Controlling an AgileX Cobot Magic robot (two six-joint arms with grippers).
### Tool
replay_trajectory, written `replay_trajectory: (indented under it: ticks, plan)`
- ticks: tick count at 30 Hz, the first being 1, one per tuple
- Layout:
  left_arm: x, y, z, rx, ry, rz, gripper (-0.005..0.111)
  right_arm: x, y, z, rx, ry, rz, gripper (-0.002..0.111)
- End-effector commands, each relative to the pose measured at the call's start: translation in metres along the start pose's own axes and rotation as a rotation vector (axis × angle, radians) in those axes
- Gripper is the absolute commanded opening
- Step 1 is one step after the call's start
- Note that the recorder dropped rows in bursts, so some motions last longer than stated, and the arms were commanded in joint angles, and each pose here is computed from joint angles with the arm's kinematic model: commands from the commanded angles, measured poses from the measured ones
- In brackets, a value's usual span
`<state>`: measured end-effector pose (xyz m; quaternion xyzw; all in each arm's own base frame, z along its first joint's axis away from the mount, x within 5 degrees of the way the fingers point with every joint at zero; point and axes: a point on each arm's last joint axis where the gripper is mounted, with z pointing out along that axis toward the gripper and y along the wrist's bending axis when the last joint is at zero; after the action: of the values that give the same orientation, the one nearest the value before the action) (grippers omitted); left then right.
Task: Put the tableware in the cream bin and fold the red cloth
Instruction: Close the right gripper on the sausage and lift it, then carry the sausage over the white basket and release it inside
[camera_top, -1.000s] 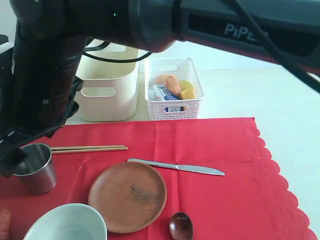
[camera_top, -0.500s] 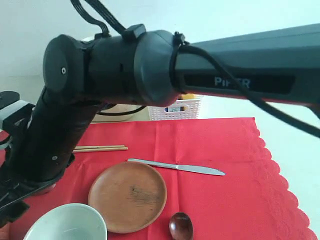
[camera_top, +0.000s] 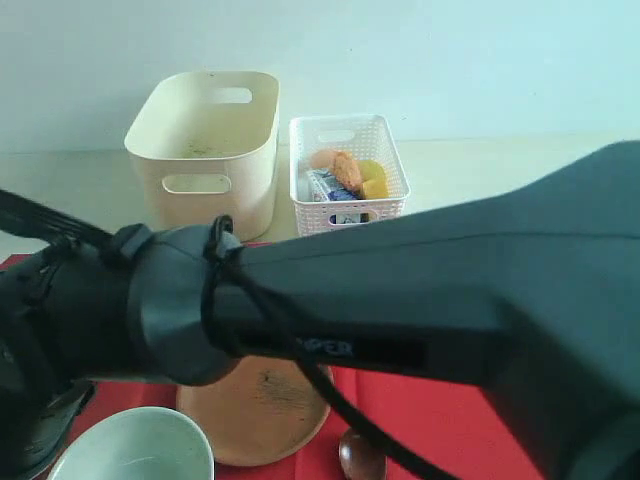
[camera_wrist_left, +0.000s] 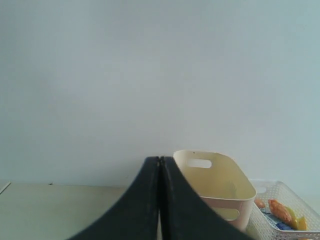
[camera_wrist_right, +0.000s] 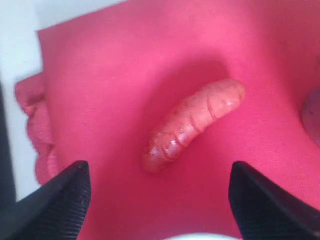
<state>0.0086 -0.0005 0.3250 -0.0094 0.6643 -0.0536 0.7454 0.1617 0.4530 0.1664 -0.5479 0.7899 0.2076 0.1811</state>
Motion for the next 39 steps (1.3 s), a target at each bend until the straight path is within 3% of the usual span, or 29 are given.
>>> replay_trajectory:
  ticks: [1,8,16,21,25,28,39]
  plan:
    - [-0.01,-0.001,-0.005,0.009,-0.037,-0.007,0.0,-0.006,-0.003,0.013,0.022,-0.02,0.031,0.072]
    - [-0.025,-0.003,-0.012,0.013,-0.088,-0.007,0.0,-0.006,-0.007,0.04,0.025,-0.002,0.081,0.072]
    - [-0.026,-0.003,-0.012,0.015,-0.09,-0.007,0.0,-0.005,-0.011,0.058,0.038,0.019,0.116,0.069]
    - [-0.026,-0.003,-0.012,0.026,-0.089,-0.009,0.0,-0.002,-0.012,0.067,0.039,0.064,0.125,0.049]
    - [-0.026,-0.003,-0.012,0.026,-0.089,-0.009,0.0,-0.003,-0.013,0.067,0.049,0.065,0.129,0.021]
    - [-0.026,-0.003,-0.012,0.026,-0.089,-0.009,0.0,-0.011,-0.011,0.053,0.051,0.044,0.116,0.0]
    - [-0.026,-0.003,-0.012,0.026,-0.089,-0.009,0.0,-0.053,-0.016,-0.075,0.166,-0.086,0.003,0.0]
